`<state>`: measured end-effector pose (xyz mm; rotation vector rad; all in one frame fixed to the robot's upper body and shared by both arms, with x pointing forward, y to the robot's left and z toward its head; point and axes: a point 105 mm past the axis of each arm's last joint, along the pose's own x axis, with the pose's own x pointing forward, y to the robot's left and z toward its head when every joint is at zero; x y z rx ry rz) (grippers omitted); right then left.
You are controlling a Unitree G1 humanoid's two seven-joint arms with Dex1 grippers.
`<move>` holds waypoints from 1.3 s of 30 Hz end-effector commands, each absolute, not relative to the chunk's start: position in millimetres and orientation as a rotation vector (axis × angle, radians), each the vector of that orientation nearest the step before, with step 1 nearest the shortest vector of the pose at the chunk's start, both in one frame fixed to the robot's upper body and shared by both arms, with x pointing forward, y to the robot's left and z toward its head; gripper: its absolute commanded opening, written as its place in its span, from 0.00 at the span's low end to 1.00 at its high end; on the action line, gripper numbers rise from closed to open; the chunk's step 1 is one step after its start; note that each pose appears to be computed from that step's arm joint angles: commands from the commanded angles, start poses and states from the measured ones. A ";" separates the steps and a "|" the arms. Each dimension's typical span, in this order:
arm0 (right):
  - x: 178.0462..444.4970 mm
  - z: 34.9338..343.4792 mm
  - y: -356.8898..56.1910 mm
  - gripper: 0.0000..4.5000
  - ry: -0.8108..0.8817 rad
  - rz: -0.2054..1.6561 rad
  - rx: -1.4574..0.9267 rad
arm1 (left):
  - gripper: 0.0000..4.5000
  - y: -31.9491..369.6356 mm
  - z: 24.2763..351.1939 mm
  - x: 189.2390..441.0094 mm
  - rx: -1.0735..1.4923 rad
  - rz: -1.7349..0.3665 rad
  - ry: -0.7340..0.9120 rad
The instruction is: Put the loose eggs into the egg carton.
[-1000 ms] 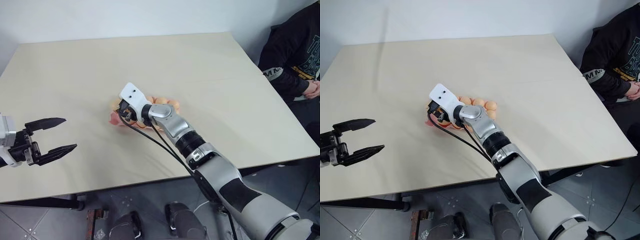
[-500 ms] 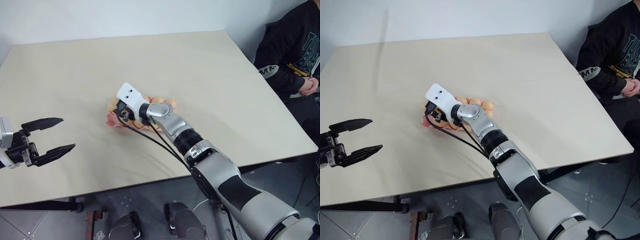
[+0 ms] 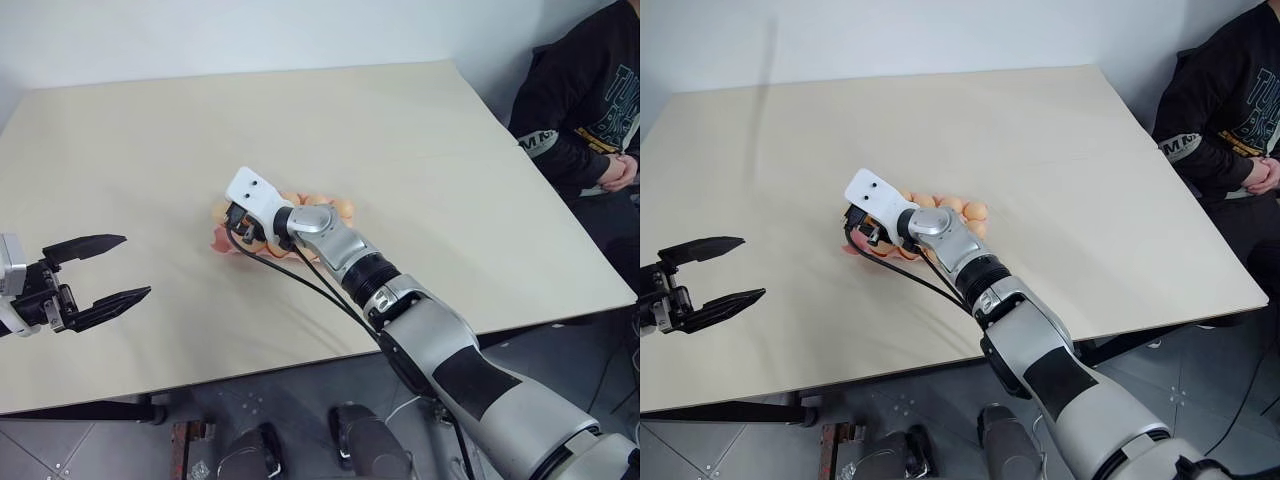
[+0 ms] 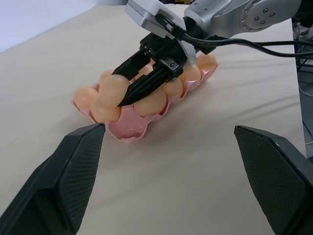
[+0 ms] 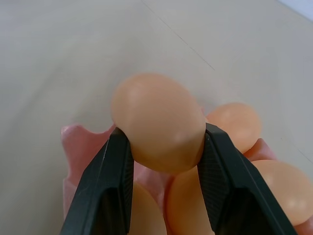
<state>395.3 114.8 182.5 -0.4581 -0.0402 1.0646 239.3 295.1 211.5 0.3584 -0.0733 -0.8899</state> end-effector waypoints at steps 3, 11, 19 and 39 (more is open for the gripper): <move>336.8 201.4 187.4 0.33 -0.113 1.274 -0.386 | 1.00 299.2 221.3 233.0 0.387 -0.859 -0.116; 326.6 197.8 195.5 0.33 -0.087 1.320 -0.366 | 1.00 301.0 222.0 232.2 0.391 -0.849 -0.115; 321.1 192.6 199.0 0.55 -0.084 1.342 -0.388 | 1.00 300.6 221.7 232.9 0.392 -0.846 -0.117; 308.7 271.7 143.8 0.99 -0.286 1.478 -0.263 | 1.00 301.6 222.7 237.2 0.391 -0.840 -0.122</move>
